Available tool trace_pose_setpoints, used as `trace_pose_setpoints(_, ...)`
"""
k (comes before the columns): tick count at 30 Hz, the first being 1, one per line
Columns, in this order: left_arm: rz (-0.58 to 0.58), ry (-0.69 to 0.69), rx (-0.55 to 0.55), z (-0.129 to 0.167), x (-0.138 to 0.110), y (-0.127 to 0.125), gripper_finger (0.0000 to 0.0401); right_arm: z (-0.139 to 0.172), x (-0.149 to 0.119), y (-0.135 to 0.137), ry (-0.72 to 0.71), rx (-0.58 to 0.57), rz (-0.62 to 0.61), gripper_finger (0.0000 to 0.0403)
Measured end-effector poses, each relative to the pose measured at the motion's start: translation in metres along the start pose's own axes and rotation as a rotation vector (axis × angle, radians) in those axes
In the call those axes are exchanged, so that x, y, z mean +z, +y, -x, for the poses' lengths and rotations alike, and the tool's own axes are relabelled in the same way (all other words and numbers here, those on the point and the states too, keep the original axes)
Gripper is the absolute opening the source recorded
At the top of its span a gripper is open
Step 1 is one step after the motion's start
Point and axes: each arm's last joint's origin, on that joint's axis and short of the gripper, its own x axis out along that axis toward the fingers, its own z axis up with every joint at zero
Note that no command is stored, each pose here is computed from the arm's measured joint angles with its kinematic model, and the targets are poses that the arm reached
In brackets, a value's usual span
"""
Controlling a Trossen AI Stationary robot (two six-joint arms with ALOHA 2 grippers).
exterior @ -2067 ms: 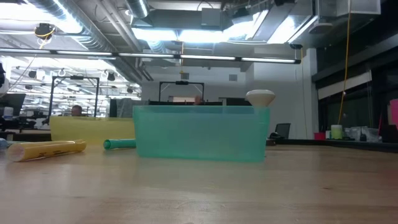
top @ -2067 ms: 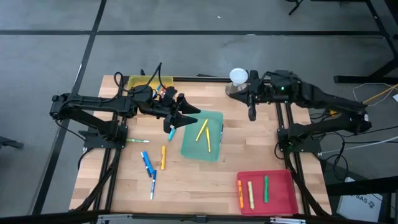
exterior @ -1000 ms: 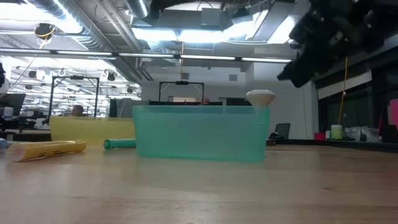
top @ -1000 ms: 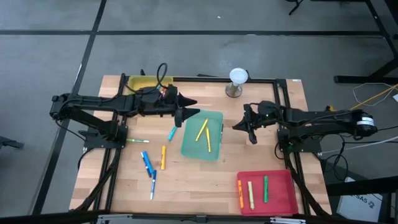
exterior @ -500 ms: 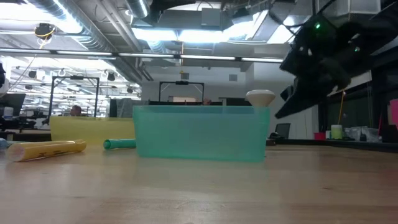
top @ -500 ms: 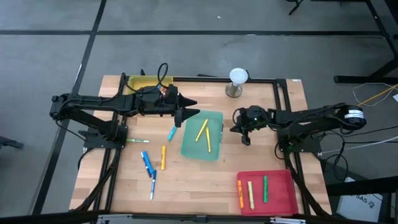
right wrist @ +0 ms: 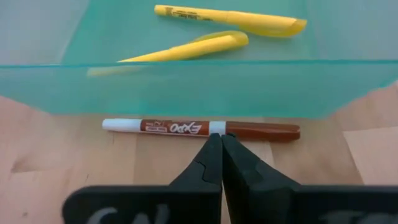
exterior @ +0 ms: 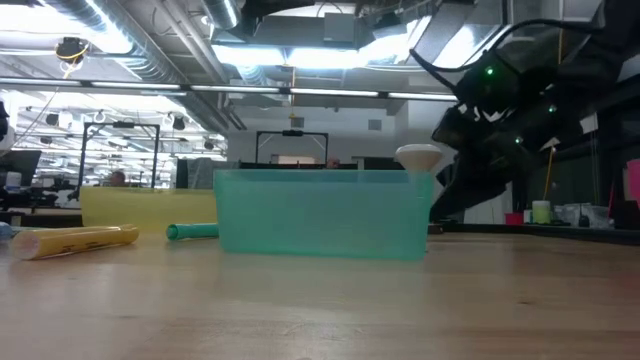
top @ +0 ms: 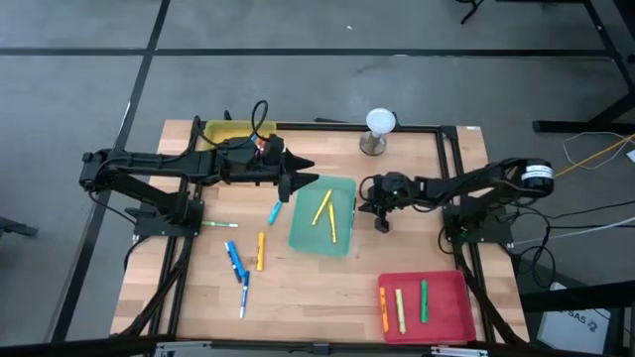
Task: Pick & Place Markers
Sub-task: Put the brown marker pen into the yellow bin
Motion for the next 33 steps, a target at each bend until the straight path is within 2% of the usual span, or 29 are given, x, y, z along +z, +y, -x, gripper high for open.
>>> trace_pose_setpoints(20, 0.000, 0.001, -0.001, 0.000, 0.000, 0.000, 0.0267, -0.013, 0.002, -0.003, -0.080, -0.015, -0.020, 0.0000)
trace_pose_setpoints(33, 0.000, 0.001, -0.001, 0.000, 0.000, 0.000, 0.0267, -0.021, -0.005, -0.005, -0.051, -0.045, -0.026, 0.0000)
